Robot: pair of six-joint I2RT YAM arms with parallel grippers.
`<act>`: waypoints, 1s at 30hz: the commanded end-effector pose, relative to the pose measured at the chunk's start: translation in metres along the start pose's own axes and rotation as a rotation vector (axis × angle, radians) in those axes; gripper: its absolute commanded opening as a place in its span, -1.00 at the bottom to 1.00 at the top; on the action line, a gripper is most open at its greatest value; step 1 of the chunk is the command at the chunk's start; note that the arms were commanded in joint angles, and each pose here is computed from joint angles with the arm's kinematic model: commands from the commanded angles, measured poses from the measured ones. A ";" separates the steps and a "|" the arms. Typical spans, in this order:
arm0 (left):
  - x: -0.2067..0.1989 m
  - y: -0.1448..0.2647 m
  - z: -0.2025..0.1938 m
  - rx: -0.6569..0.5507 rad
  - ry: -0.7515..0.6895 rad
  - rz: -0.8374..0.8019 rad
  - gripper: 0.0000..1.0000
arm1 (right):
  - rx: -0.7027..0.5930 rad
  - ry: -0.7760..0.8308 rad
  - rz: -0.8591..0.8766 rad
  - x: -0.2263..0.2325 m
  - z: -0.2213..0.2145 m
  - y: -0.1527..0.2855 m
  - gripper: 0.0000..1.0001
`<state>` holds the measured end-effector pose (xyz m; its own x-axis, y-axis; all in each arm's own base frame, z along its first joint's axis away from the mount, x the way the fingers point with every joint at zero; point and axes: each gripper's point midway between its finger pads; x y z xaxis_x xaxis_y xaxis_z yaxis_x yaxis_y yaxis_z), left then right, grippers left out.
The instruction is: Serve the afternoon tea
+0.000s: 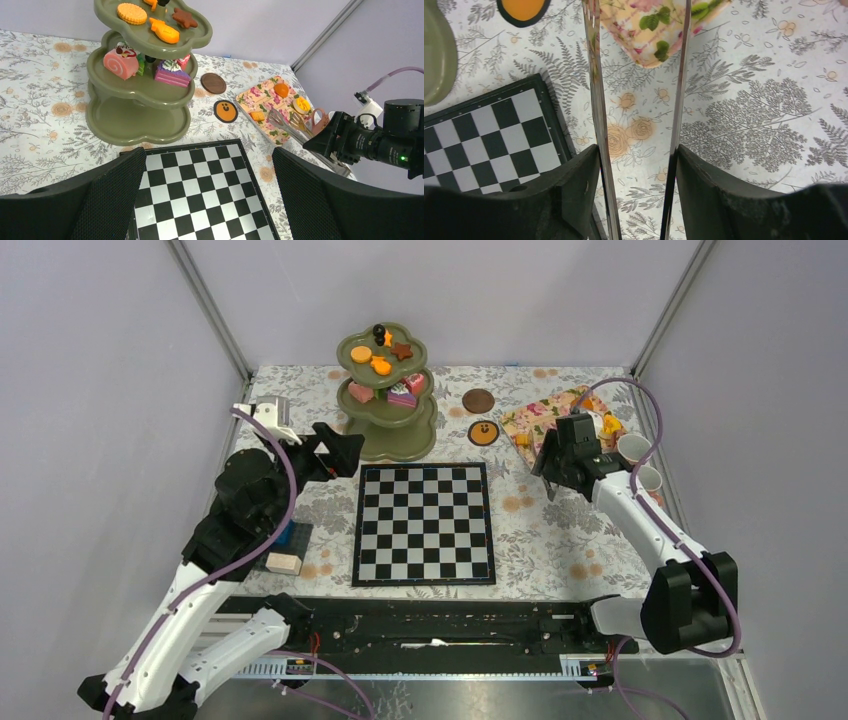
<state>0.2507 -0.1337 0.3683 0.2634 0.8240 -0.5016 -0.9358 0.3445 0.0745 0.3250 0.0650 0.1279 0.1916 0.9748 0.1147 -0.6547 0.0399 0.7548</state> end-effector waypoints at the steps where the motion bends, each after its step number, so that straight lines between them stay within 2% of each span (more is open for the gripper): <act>1: -0.013 -0.001 0.010 -0.031 0.020 -0.054 0.98 | -0.069 -0.017 0.073 0.018 0.032 0.004 0.25; 18: -0.011 0.006 0.014 -0.041 0.019 -0.043 0.98 | 0.034 0.055 0.083 0.028 0.043 -0.025 0.25; 30: -0.010 0.008 0.014 -0.042 0.019 -0.040 0.98 | 0.086 0.068 0.072 0.029 0.037 -0.038 0.14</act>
<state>0.2474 -0.1341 0.3699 0.2729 0.8166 -0.5087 -0.9324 0.3547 0.0690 0.3742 0.0825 0.1138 0.1087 0.9867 0.1211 -0.5799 -0.0360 0.8139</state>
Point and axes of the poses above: each gripper's point midway between its finger pads, its own y axis back along the fingers, its own x axis along the line the jaws close on, z = x × y, and after that the axes turned 7 degrees about y, right-handed
